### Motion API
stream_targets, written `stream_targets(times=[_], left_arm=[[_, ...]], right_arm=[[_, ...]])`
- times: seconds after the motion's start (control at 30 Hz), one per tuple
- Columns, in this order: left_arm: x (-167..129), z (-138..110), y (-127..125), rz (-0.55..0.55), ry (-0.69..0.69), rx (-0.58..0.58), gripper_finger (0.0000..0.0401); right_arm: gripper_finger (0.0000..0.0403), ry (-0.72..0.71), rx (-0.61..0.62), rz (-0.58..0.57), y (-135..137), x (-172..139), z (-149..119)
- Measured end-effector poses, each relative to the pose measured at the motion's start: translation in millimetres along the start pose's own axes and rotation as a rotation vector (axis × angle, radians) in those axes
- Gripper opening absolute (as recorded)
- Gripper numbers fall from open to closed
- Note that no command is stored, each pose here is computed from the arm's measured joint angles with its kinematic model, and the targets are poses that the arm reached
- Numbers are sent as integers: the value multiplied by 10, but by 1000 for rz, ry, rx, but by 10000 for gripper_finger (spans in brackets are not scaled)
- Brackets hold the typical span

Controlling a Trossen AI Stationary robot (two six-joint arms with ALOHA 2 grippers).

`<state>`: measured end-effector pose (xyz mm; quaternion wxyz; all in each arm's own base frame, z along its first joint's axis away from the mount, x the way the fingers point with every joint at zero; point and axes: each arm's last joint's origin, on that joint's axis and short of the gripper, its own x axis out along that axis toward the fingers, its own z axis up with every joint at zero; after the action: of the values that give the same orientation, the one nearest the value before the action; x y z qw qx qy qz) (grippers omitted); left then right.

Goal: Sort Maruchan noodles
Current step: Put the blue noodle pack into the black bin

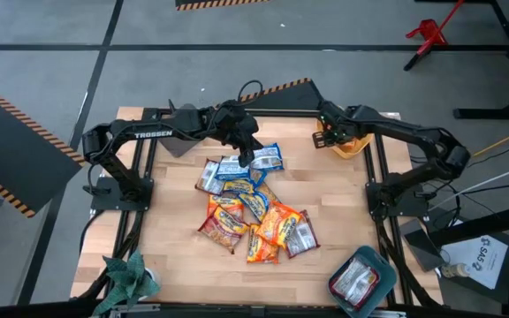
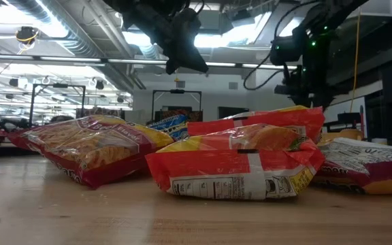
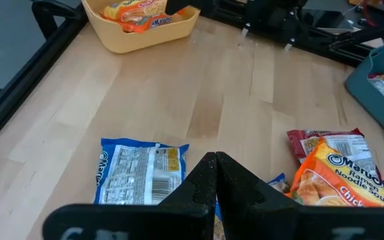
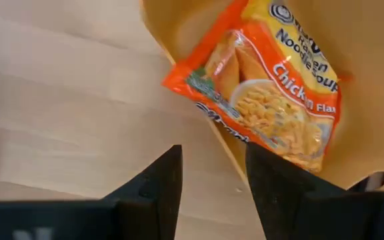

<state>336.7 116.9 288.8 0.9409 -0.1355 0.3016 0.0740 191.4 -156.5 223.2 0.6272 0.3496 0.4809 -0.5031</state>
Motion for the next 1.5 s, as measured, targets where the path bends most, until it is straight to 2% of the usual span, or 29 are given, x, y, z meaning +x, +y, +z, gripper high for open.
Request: stream_targets(times=[0.2, 0.4, 0.53, 0.77, 0.97, 1.13, 1.27, 1.4, 1.5], left_arm=[[0, 0, 2, 8, -1, 0, 2], [-1, 1, 15, 47, -4, 0, 2], [-1, 2, 20, 61, -6, 0, 2], [-1, 4, 19, 62, -8, 1, 2], [-1, 5, 19, 62, -9, 1, 2], [-1, 5, 19, 62, -9, 2, 2], [-1, 3, 18, 56, -7, 2, 2], [-29, 2, -9, -61, 6, -2, 2], [-144, 16, -65, -174, 15, -3, 2]], right_arm=[[150, 52, -25, -53, 45, 163, 9], [149, 40, -32, -116, 60, 253, 29], [149, 23, -20, -115, 90, 310, 61], [149, -9, 107, -97, 93, 389, 142], [149, -40, 221, -82, -21, 395, 283], [149, -95, 275, -2, -44, 291, 492], [149, -144, 242, 70, 3, 107, 659], [149, -150, 75, 225, 189, -125, 723], [149, -138, -36, 343, 458, -289, 628]])
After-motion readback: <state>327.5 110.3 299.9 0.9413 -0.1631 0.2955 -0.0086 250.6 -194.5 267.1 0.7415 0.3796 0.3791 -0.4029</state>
